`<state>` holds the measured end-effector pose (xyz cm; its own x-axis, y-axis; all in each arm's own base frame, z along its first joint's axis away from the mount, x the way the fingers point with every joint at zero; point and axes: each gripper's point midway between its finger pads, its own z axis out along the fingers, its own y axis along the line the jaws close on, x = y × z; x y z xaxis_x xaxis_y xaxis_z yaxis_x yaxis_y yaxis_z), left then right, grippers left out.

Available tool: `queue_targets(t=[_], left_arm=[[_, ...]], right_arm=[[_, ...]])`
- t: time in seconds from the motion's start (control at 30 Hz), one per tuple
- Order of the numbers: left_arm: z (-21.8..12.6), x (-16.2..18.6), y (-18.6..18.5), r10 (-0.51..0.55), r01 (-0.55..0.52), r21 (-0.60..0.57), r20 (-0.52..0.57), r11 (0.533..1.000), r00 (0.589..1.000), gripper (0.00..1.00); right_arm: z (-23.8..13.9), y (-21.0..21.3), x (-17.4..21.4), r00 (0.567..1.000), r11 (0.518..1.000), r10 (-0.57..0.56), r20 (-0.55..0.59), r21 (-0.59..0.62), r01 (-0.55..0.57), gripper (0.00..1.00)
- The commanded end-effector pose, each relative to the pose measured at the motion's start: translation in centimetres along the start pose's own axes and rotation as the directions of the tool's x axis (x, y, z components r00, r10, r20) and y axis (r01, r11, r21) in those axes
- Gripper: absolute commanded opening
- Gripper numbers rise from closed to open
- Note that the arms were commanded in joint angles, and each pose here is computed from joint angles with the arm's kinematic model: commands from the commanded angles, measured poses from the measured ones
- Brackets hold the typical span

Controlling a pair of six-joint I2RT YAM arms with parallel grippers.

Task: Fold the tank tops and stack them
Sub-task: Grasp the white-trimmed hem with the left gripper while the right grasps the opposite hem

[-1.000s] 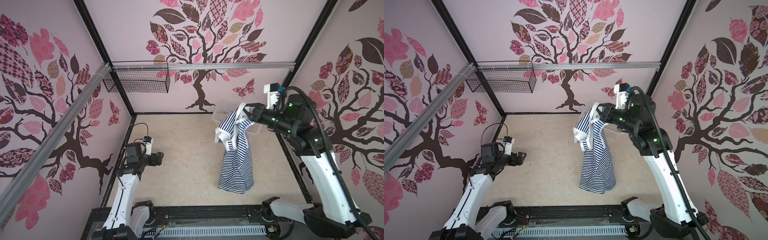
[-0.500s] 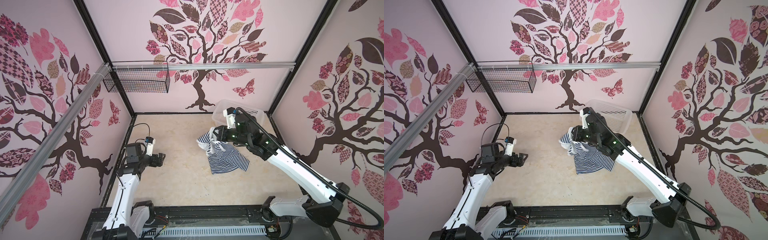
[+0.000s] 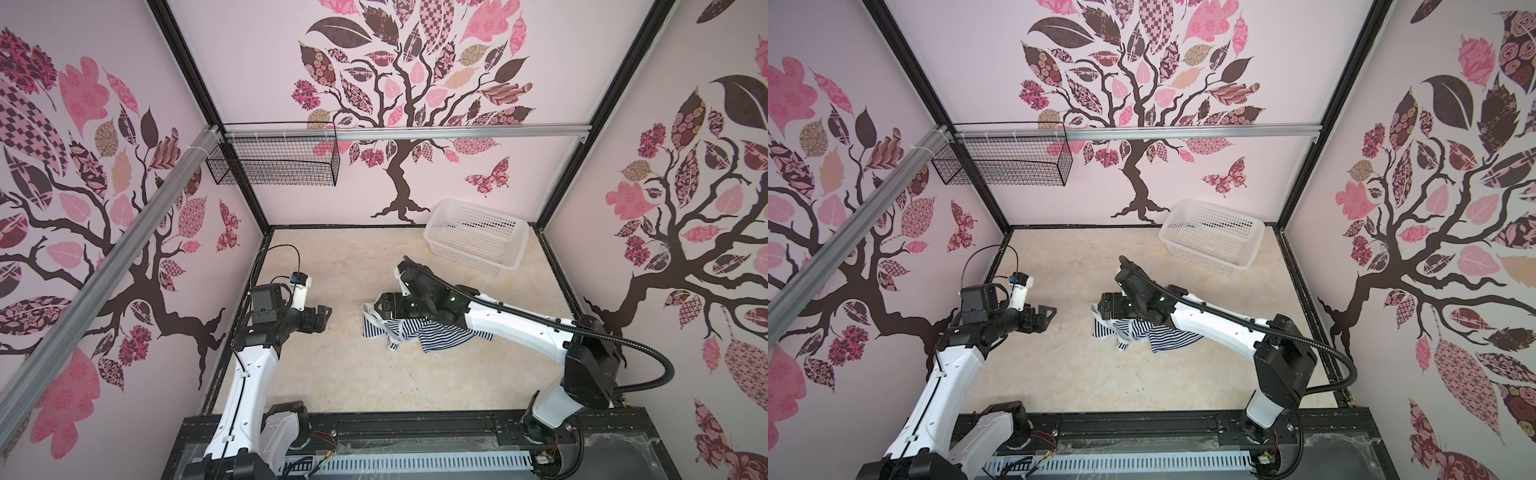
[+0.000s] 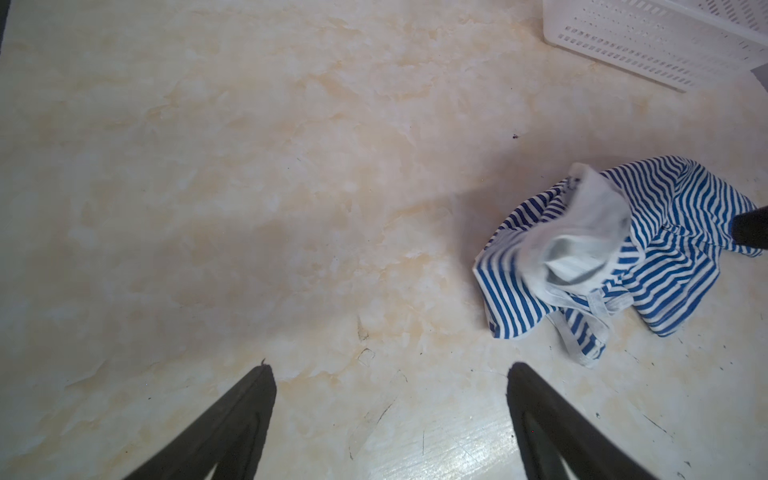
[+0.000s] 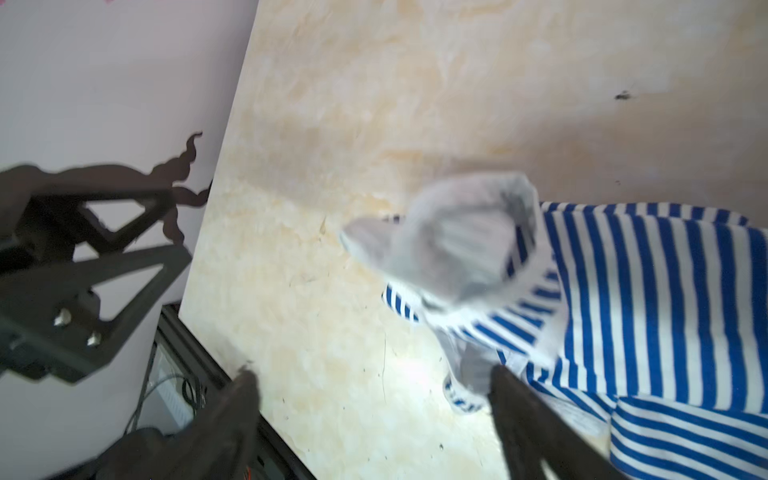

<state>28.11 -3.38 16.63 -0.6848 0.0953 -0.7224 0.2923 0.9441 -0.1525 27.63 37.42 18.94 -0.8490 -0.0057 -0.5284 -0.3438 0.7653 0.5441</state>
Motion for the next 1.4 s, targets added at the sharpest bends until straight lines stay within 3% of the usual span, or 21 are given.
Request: queue_targets(t=[0.0,0.2,0.37,0.57,0.73,0.97,1.07,1.37], left_arm=[[-0.3,-0.7,-1.5,0.052,-0.052,0.055,-0.002,0.997,0.999,0.91],[1.2,0.4,-4.7,0.206,-0.202,0.075,-0.054,0.977,0.977,0.92],[3.4,0.9,-5.6,0.245,-0.233,0.100,-0.124,0.967,0.962,0.93],[5.8,-0.5,-8.1,0.297,-0.273,0.157,-0.156,0.949,0.942,0.97],[8.0,-2.5,-10.8,0.365,-0.339,0.178,-0.142,0.924,0.920,0.97],[13.3,-3.5,-11.1,0.380,-0.345,0.175,-0.254,0.922,0.889,0.97],[14.5,-3.7,-11.5,0.389,-0.342,0.203,-0.281,0.918,0.877,0.97],[16.4,-3.4,-13.1,0.381,-0.288,0.292,-0.342,0.912,0.859,0.97]], right_arm=[[-5.0,1.8,-3.9,0.986,0.999,-0.018,0.164,-0.040,0.024,1.00],[-6.8,-4.4,-3.2,0.986,0.989,0.014,0.166,0.144,-0.038,0.99],[-7.7,-10.5,-1.2,0.982,0.964,0.097,0.163,0.228,-0.134,0.97],[-9.3,-17.3,1.1,0.966,0.904,0.187,0.181,0.354,-0.241,0.97],[-10.9,-22.0,2.0,0.937,0.848,0.268,0.223,0.406,-0.339,0.87],[-11.9,-26.2,4.3,0.920,0.755,0.310,0.239,0.527,-0.391,0.80],[-12.3,-27.8,5.7,0.904,0.700,0.337,0.264,0.572,-0.428,0.68],[-13.0,-31.5,9.1,0.846,0.638,0.447,0.289,0.561,-0.528,0.67]])
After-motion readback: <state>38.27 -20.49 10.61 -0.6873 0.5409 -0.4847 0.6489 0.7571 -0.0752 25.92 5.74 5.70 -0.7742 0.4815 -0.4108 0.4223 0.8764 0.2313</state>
